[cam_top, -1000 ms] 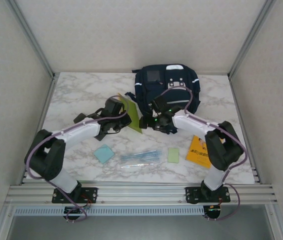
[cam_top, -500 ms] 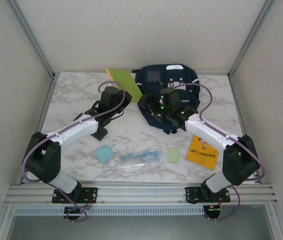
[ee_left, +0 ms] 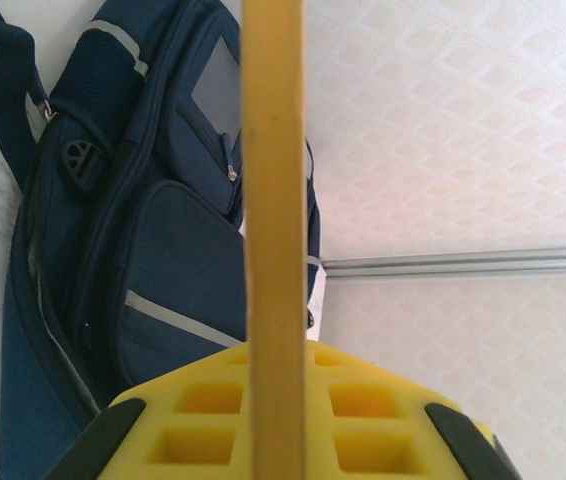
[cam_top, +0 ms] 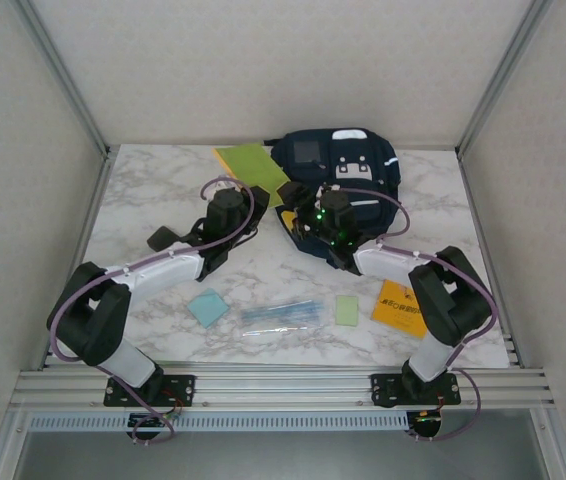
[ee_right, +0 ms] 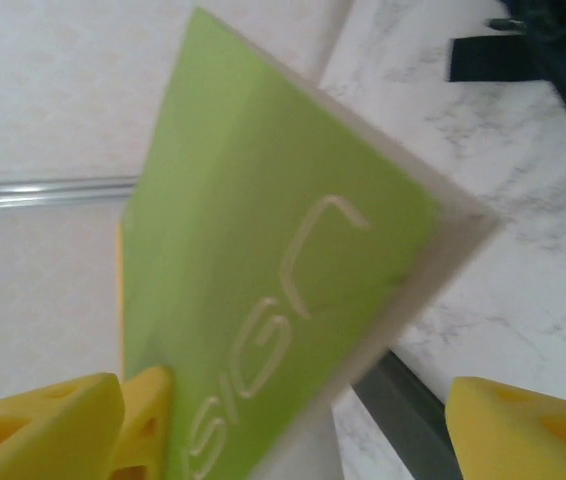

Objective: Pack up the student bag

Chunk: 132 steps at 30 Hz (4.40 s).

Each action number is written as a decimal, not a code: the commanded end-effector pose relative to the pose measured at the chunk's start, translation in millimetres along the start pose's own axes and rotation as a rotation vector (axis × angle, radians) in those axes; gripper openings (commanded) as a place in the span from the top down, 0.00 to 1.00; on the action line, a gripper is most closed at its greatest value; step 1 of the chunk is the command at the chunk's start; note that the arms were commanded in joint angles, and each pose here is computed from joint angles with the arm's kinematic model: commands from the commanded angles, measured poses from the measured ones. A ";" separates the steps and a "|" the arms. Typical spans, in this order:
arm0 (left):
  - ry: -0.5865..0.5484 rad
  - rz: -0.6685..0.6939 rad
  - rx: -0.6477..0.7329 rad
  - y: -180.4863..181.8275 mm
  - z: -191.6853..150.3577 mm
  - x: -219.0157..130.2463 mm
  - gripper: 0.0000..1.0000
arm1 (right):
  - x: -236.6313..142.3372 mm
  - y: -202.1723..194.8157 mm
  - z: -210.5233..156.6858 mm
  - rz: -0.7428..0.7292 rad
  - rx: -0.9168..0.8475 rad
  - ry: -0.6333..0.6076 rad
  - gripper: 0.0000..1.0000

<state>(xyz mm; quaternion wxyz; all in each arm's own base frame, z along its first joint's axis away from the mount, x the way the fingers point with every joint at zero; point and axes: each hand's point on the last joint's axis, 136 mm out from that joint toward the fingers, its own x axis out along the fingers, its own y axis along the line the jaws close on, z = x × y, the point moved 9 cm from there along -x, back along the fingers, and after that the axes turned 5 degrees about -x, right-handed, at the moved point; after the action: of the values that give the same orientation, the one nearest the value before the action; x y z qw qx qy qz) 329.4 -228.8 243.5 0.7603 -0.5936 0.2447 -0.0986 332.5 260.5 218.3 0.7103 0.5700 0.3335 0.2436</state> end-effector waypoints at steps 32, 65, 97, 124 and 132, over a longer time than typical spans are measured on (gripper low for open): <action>0.658 0.201 1.122 -28.2 -47.9 63.5 0.25 | -233.0 14.6 118.5 -0.532 -0.408 -0.358 1.00; 0.923 0.509 1.557 88.2 -108.5 177.7 0.48 | -289.1 -12.5 126.5 -0.501 -0.263 -0.426 1.00; 0.708 0.101 0.995 -97.6 -51.4 121.5 1.00 | -322.1 24.8 120.1 -0.569 -0.316 -0.526 1.00; 0.679 0.043 0.819 -116.6 -50.5 126.4 1.00 | -113.7 -18.2 137.3 0.022 -0.232 -0.345 1.00; 0.673 0.067 0.826 -114.2 -46.2 123.7 1.00 | -54.6 -44.5 150.2 0.031 -0.215 -0.399 1.00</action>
<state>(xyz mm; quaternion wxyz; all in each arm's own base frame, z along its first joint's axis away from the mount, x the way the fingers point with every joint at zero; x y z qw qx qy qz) 428.8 -358.2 284.0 0.8037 -0.1468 0.4681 -0.3368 384.9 106.4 173.2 0.8031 0.5242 0.2487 0.1352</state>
